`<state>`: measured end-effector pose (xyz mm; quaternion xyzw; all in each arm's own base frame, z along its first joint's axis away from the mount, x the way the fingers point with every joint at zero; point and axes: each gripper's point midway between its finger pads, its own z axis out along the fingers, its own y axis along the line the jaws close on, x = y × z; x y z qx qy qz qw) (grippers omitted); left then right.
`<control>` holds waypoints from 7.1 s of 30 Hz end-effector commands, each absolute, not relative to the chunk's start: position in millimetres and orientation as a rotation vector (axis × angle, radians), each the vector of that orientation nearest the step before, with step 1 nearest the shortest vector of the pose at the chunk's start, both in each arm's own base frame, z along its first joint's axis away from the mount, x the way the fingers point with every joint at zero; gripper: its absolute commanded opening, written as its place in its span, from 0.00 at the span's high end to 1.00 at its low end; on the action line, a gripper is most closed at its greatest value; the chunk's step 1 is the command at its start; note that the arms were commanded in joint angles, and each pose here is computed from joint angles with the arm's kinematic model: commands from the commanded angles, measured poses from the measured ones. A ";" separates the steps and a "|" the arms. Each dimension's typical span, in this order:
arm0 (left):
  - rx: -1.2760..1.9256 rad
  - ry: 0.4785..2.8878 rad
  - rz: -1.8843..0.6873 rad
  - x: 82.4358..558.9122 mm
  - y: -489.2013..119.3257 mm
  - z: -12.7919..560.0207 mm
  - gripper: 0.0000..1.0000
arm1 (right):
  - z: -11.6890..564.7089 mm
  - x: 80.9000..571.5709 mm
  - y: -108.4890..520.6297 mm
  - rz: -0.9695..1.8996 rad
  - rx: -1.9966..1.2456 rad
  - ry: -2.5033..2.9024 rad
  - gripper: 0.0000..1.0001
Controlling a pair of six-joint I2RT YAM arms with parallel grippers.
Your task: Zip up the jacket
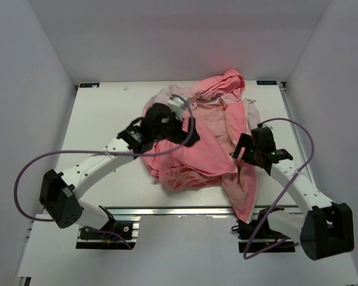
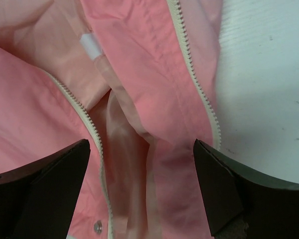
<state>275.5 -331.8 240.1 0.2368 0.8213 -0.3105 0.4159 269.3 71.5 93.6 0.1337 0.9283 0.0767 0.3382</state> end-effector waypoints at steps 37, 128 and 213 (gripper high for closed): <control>-0.146 2.197 -0.662 443.3 -113.6 198.7 0.02 | 117.9 334.4 46.9 0.060 0.389 2.430 0.11; -0.260 2.187 -0.774 368.4 -119.2 182.9 0.02 | 150.9 194.1 266.7 -0.247 -0.834 2.583 1.00; 0.526 2.346 -1.033 308.8 -342.0 142.6 0.02 | 283.2 563.1 105.7 0.100 0.114 2.053 0.11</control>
